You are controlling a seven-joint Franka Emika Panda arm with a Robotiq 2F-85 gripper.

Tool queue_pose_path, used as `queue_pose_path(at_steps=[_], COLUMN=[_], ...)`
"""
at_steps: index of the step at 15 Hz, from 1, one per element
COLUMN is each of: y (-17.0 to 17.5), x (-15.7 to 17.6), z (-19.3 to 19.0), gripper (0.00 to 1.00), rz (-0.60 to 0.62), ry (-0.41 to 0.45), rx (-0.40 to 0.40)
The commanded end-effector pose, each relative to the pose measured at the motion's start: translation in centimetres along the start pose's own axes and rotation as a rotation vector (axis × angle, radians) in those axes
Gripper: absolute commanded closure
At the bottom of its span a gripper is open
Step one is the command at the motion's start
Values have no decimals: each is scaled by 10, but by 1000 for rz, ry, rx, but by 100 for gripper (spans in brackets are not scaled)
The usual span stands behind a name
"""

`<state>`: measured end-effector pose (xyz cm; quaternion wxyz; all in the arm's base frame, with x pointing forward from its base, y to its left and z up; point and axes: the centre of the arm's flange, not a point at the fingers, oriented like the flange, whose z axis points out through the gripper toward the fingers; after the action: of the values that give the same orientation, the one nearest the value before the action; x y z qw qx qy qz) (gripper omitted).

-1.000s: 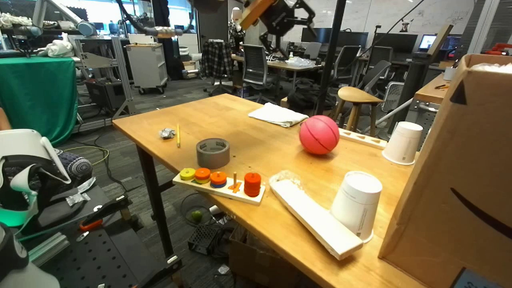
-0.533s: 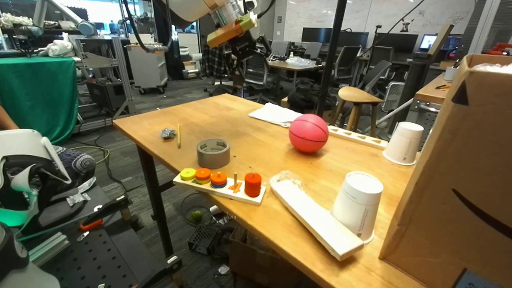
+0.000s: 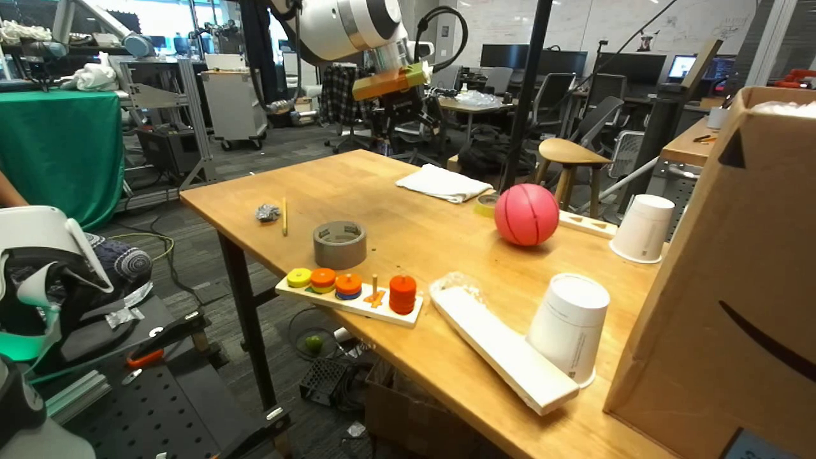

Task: Move the ball to the right

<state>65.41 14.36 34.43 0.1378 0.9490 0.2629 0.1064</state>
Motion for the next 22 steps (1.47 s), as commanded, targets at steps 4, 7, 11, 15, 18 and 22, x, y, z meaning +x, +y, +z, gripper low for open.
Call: queue_pose_path(at_steps=[4, 7, 11, 15, 18, 22], y=[69, 92, 123, 152, 173, 194], x=[9, 5, 1, -4, -4, -16], z=[57, 79, 102, 122, 131, 138], gripper=[0, 0, 0, 0, 0, 0], rz=[60, 87, 135, 194, 236, 299], ry=[-87, -108, -131, -143, -132, -141], rx=[34, 39, 44, 85, 104, 107])
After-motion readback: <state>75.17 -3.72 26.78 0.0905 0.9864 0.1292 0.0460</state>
